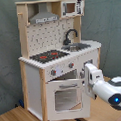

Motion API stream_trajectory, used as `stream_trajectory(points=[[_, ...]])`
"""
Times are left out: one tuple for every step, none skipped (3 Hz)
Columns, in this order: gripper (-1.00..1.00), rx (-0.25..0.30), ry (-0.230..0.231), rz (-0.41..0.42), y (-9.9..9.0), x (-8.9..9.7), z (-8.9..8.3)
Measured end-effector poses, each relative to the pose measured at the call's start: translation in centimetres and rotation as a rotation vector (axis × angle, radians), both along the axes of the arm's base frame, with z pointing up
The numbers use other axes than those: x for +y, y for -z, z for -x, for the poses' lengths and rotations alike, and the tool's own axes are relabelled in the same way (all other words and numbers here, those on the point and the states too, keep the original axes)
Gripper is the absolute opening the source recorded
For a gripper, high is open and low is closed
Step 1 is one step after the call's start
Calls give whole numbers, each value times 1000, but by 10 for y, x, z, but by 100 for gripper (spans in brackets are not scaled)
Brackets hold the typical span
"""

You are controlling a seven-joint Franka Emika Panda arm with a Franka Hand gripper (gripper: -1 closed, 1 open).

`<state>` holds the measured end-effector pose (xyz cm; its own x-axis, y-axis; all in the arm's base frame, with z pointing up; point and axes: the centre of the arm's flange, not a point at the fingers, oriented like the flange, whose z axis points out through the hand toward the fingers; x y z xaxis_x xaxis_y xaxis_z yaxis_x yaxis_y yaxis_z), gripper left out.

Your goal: Play with the kitchen

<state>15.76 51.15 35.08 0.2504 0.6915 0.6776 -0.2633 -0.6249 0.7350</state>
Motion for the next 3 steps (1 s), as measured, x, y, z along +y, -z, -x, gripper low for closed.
stream_trajectory(points=[[100,5,23,1,-35,-7,6],[100,23,32,21,-68,-14,13],[100,41,36,47,-96,-21,21]])
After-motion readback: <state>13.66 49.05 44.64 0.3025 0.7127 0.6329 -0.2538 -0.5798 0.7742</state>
